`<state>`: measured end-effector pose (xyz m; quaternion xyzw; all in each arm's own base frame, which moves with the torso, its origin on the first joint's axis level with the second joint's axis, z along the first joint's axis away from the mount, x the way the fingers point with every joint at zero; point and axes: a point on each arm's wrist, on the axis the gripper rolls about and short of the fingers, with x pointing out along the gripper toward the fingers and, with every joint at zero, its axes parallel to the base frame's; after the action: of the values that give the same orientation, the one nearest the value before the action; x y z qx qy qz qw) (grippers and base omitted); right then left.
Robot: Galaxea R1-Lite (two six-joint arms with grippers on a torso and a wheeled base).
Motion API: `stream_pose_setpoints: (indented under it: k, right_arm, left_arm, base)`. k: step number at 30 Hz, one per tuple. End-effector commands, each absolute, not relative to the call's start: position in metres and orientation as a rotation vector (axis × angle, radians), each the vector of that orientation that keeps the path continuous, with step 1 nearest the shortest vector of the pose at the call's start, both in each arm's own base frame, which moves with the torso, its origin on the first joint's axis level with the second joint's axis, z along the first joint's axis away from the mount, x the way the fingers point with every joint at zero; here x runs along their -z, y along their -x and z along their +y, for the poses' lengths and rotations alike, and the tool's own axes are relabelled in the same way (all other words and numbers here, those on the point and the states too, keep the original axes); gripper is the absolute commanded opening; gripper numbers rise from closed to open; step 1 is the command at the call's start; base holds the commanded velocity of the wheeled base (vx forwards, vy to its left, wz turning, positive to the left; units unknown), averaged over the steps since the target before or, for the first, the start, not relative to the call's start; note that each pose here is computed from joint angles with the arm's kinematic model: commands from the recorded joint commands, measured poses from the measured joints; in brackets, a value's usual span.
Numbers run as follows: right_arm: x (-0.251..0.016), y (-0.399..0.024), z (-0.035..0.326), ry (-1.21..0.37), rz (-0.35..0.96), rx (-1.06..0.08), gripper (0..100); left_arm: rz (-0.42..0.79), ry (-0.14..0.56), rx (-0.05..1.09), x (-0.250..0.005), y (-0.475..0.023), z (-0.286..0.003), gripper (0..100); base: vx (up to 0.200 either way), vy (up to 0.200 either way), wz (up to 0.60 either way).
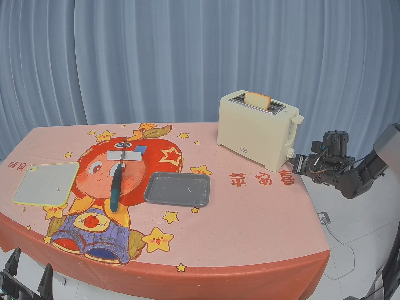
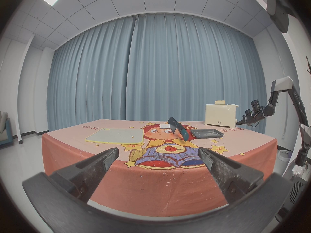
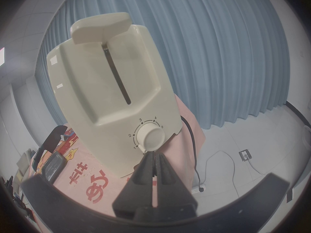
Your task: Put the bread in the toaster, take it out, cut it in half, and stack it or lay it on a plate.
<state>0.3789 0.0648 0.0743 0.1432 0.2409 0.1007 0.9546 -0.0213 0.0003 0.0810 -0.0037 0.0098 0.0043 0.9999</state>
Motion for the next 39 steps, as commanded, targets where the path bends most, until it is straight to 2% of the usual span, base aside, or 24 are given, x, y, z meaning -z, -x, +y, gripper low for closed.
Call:
stream_pose_setpoints:
  k: [1, 18, 24, 28, 29, 31, 33, 36, 39]
  right_arm:
    - [-0.077, -0.378, 0.065, -0.291, 0.480, -0.206, 0]
    - [-0.084, -0.373, 0.070, -0.288, 0.470, -0.221, 0]
    - [-0.087, -0.346, 0.093, -0.259, 0.504, -0.275, 0]
    - [-0.120, -0.321, 0.102, -0.241, 0.426, -0.301, 0]
    - [-0.120, -0.321, 0.102, -0.241, 0.426, -0.301, 0]
    - [-0.156, -0.294, 0.103, -0.249, 0.329, -0.342, 0]
    - [-0.177, -0.283, 0.099, -0.252, 0.262, -0.357, 0]
    - [-0.192, -0.280, 0.089, -0.218, 0.195, -0.349, 0]
    - [-0.199, -0.290, 0.069, -0.167, 0.130, -0.289, 0]
  left_arm:
    - [0.037, 0.007, -0.009, -0.076, 0.020, 0.000, 100]
    - [0.037, 0.007, -0.009, -0.076, 0.020, 0.000, 100]
    - [0.037, 0.007, -0.009, -0.076, 0.020, 0.000, 100]
    - [0.037, 0.007, -0.009, -0.076, 0.020, 0.000, 100]
    - [0.037, 0.007, -0.009, -0.076, 0.020, 0.000, 100]
    - [0.037, 0.007, -0.009, -0.076, 0.020, 0.000, 100]
    - [0.037, 0.007, -0.009, -0.076, 0.020, 0.000, 100]
    - [0.037, 0.007, -0.009, -0.076, 0.020, 0.000, 100]
    - [0.037, 0.007, -0.009, -0.076, 0.020, 0.000, 100]
  base:
    - [0.000, 0.000, 0.00]
    - [0.000, 0.000, 0.00]
    - [0.000, 0.000, 0.00]
    - [0.000, 0.000, 0.00]
    - [0.000, 0.000, 0.00]
    - [0.000, 0.000, 0.00]
    - [0.000, 0.000, 0.00]
    - [0.000, 0.000, 0.00]
    - [0.000, 0.000, 0.00]
